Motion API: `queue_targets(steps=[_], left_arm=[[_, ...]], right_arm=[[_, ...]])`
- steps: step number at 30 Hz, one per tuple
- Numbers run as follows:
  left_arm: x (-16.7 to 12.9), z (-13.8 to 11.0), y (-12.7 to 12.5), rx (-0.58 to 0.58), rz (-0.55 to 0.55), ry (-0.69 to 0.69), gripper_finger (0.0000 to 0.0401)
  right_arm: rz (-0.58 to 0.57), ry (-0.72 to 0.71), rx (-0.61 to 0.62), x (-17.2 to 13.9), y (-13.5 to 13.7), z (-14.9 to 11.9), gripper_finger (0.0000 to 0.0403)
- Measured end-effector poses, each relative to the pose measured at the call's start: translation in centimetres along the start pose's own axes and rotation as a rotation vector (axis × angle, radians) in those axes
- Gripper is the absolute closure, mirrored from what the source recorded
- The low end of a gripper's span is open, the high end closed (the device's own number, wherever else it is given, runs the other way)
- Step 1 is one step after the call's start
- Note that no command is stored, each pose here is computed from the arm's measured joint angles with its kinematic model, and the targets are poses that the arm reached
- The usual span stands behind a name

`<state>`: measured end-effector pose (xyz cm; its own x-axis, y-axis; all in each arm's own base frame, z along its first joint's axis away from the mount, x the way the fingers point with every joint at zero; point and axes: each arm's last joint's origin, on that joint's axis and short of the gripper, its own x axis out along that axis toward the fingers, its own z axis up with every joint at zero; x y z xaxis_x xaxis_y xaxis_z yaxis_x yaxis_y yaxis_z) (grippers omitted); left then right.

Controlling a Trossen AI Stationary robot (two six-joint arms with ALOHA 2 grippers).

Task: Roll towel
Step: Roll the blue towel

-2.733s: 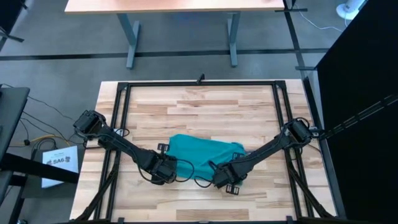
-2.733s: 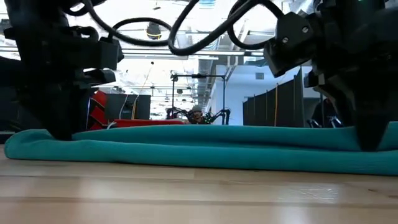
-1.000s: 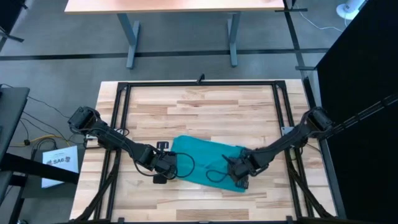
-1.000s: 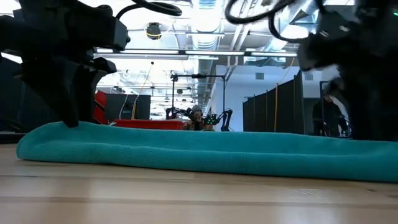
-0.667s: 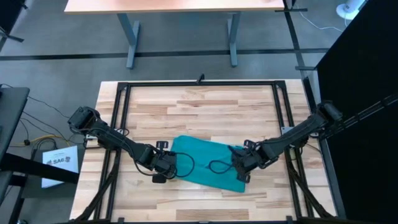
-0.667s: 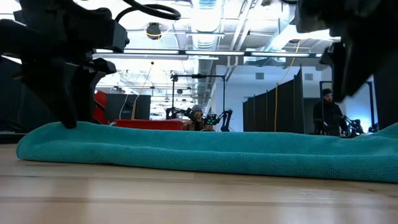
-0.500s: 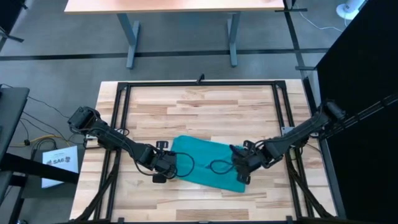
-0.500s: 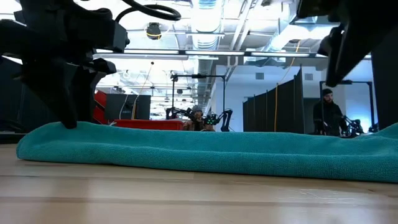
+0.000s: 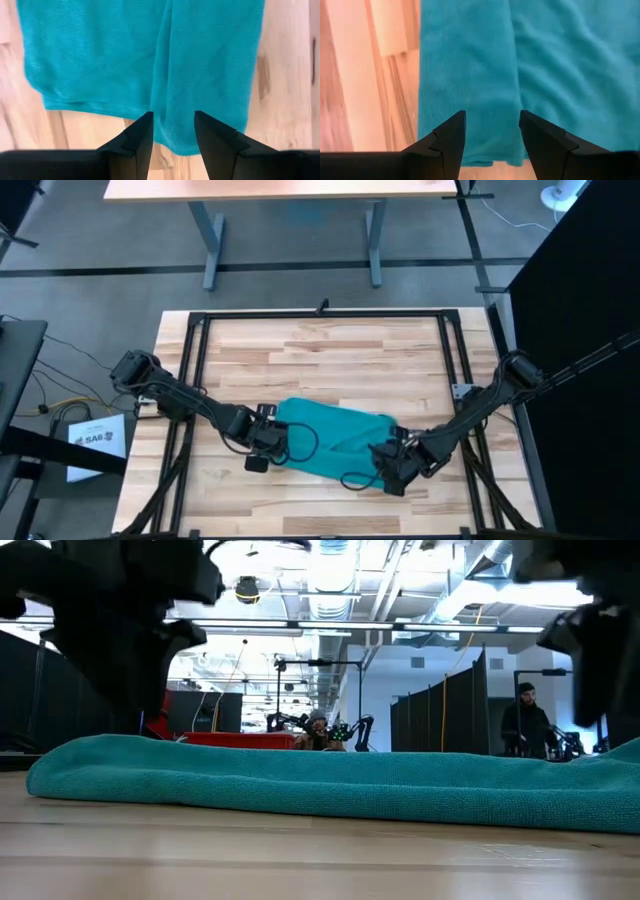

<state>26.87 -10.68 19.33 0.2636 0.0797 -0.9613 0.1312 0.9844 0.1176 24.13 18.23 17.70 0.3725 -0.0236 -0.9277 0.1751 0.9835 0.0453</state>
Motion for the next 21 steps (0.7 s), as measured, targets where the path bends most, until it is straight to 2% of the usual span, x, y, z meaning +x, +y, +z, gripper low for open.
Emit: queue_targets(steps=[6, 12, 14, 16, 18, 21], left_arm=[[0.2, 0.5, 0.8, -0.036, -0.004, -0.028, 0.0273], [0.2, 0.9, 0.9, -0.068, -0.018, -0.060, 0.0273], [0.2, 0.9, 0.9, -0.072, -0.021, -0.064, 0.0273], [0.2, 0.9, 0.9, -0.069, -0.020, -0.059, 0.0273], [0.2, 0.8, 0.8, -0.067, -0.020, -0.056, 0.0273], [0.2, 0.8, 0.9, -0.064, -0.019, -0.053, 0.0273]], right_arm=[[-0.006, -0.017, 0.036, -0.3, 0.1, -0.2, 0.0230], [0.022, -0.098, 0.147, -0.5, -2.5, 4.9, 0.0231], [0.063, -0.142, 0.165, -0.6, -3.6, 6.8, 0.0237], [0.070, -0.131, 0.181, 0.0, -5.0, 8.0, 0.0257], [0.048, -0.059, 0.190, 1.2, -6.3, 8.3, 0.0292], [0.079, 0.007, 0.171, 2.9, -6.3, 8.2, 0.0358]])
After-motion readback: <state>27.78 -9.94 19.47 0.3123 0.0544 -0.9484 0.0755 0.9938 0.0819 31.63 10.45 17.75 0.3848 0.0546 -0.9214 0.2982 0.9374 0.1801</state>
